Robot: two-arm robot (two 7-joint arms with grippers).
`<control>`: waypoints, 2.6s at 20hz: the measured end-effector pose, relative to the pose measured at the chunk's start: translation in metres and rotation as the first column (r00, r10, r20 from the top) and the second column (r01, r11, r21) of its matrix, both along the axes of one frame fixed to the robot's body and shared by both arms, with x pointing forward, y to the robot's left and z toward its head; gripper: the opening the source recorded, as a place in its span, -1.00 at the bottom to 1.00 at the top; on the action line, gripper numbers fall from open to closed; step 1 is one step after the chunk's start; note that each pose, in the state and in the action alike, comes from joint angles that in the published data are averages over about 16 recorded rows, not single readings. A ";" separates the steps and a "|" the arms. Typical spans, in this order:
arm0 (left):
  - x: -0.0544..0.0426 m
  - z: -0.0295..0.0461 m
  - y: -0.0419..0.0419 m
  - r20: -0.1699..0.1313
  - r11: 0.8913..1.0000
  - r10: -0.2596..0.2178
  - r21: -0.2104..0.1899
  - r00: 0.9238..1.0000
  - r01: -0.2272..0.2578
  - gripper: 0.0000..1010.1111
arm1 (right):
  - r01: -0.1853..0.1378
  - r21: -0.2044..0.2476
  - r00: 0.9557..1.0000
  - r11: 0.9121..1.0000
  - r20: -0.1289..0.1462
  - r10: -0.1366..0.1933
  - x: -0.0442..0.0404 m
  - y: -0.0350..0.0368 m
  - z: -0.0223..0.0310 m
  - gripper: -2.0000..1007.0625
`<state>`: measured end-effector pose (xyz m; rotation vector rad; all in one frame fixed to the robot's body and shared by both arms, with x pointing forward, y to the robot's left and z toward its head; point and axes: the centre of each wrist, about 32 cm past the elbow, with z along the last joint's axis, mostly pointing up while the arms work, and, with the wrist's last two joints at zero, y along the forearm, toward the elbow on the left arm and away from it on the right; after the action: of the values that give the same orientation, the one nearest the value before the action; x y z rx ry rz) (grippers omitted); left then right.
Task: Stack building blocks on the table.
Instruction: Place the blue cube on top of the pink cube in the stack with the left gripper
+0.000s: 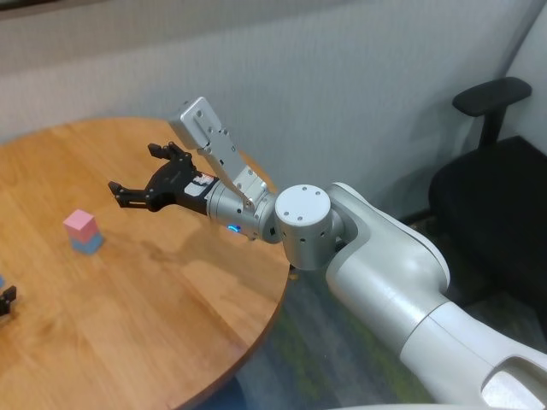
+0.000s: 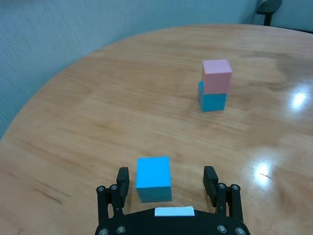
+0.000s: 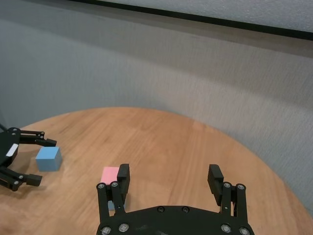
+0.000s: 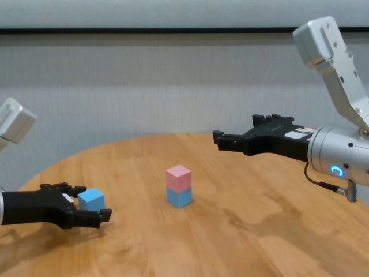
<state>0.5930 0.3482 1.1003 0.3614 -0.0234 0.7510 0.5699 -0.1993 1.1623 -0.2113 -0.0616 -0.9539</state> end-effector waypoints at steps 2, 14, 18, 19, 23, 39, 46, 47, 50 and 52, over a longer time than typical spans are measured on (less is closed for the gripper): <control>0.0010 -0.0005 0.0002 -0.002 1.000 0.002 0.000 1.000 -0.002 0.98 | 0.000 0.000 1.000 1.000 0.000 0.000 0.0000 0.0000 0.0000 1.00; 0.0055 -0.0026 -0.0033 -0.005 1.000 -0.002 -0.005 1.000 0.002 0.73 | 0.000 0.000 1.000 1.000 0.000 0.000 0.0000 0.0000 0.0000 1.00; 0.0056 -0.0031 -0.0046 -0.004 1.000 -0.003 -0.010 1.000 0.003 0.51 | 0.000 0.000 1.000 1.000 0.000 0.000 0.0000 0.0000 0.0000 1.00; 0.0056 -0.0032 -0.0047 -0.004 1.000 -0.002 -0.011 1.000 0.002 0.44 | 0.000 0.000 1.000 1.000 0.000 0.000 0.0000 0.0000 0.0000 1.00; 0.0051 -0.0035 -0.0049 -0.005 1.000 0.001 -0.014 1.000 -0.001 0.19 | 0.000 0.000 1.000 1.000 0.000 0.000 0.0000 0.0000 0.0000 1.00; -0.0052 0.0233 -0.0275 0.039 0.999 -0.033 -0.003 0.999 0.033 -0.22 | 0.000 0.000 1.000 1.000 0.000 0.000 0.0000 0.0000 0.0000 1.00; -0.0117 0.0490 -0.0529 0.085 0.996 -0.088 0.004 0.992 0.088 -0.22 | 0.000 0.000 1.000 1.000 0.000 0.000 0.0000 0.0000 0.0000 1.00; -0.0116 0.0520 -0.0565 0.091 0.995 -0.096 0.006 0.991 0.096 -0.22 | 0.000 0.000 1.000 1.000 0.000 0.000 0.0000 0.0000 0.0000 1.00; -0.0096 0.0596 -0.0670 0.103 0.993 -0.120 0.011 0.987 0.119 -0.22 | 0.000 0.000 1.000 1.000 0.000 0.000 0.0000 0.0000 0.0000 1.00; -0.0068 0.0632 -0.0734 0.109 0.991 -0.133 0.017 0.985 0.132 -0.22 | 0.000 0.000 1.000 1.000 0.000 0.000 0.0000 0.0000 0.0000 1.00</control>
<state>0.5862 0.2748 1.1635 0.3241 -0.1534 0.6384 0.5699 -0.1993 1.1623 -0.2112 -0.0616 -0.9538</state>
